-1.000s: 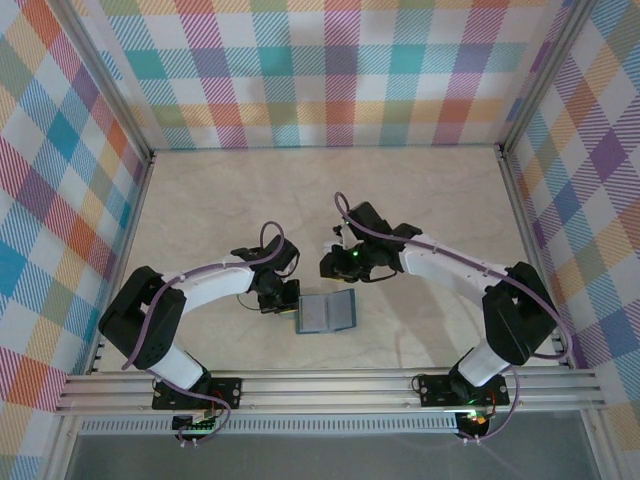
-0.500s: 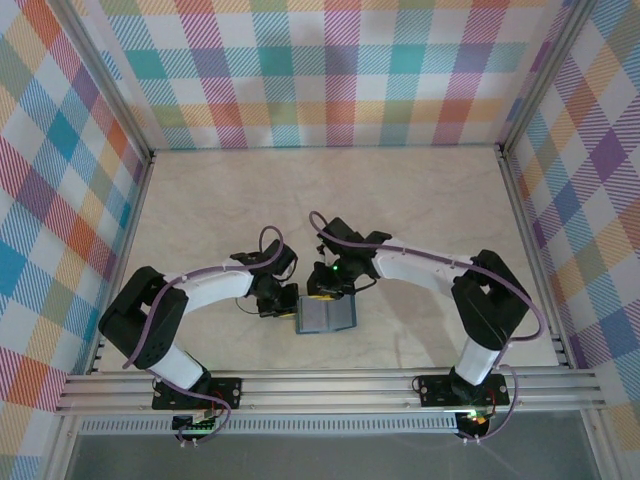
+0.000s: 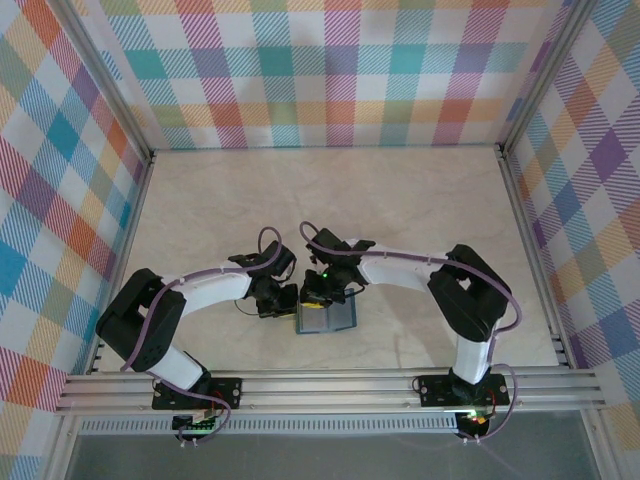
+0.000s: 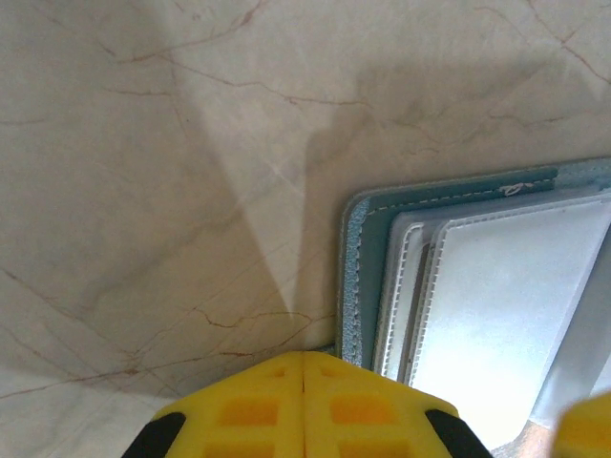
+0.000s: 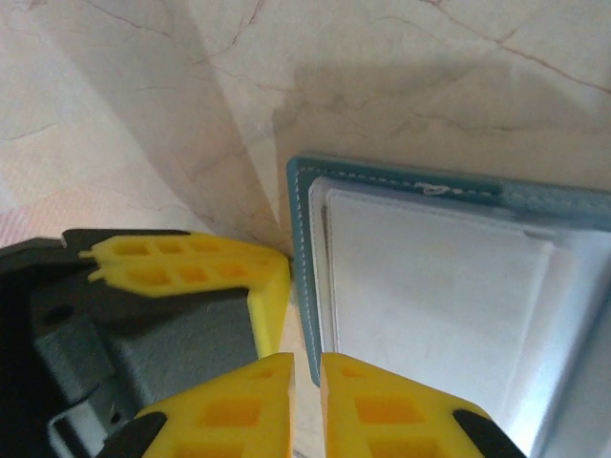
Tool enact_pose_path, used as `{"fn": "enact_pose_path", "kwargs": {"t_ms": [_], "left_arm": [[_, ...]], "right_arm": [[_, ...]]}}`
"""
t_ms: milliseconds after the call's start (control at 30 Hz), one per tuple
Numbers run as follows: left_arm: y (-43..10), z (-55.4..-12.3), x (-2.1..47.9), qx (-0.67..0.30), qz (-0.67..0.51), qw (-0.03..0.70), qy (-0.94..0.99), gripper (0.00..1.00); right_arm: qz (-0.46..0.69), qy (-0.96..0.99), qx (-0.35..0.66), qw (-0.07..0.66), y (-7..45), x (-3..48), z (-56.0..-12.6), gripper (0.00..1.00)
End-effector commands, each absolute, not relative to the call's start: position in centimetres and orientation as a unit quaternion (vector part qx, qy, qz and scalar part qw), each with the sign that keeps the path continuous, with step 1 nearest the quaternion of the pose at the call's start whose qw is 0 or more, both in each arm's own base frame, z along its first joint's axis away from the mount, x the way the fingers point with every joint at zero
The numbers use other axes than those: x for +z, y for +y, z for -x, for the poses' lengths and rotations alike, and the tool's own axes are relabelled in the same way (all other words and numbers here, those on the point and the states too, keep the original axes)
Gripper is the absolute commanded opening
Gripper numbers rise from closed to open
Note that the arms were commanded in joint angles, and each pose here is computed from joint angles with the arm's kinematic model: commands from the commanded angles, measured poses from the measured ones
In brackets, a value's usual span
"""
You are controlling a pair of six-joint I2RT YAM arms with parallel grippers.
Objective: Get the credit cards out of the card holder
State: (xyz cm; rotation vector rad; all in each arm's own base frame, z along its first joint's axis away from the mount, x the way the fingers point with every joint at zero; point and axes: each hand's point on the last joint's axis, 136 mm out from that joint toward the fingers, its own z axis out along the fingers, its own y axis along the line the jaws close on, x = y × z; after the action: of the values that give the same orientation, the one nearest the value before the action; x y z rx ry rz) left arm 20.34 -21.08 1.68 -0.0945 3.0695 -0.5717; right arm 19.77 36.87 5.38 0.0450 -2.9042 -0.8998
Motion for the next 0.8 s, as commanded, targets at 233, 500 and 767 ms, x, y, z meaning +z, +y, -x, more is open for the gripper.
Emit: {"fn": "enact_pose_path", "kwargs": {"t_ms": [233, 500, 767], "left_arm": [[-19.8, -18.7, 1.0, -0.168, 0.040, -0.019, 0.985, 0.07], [-19.7, -18.6, 1.0, -0.166, 0.040, -0.016, 0.985, 0.07], [-19.7, -18.7, 1.1, -0.165, 0.041, -0.017, 0.985, 0.07]], "right_arm": [[-0.009, -0.956, -0.282, 0.080, 37.4, 3.0, -18.2, 0.18], [-0.013, -0.973, -0.214, 0.082, 35.2, 1.5, -17.4, 0.28], [-0.024, -0.987, -0.142, 0.068, 33.0, 1.4, -17.3, 0.36]]}}
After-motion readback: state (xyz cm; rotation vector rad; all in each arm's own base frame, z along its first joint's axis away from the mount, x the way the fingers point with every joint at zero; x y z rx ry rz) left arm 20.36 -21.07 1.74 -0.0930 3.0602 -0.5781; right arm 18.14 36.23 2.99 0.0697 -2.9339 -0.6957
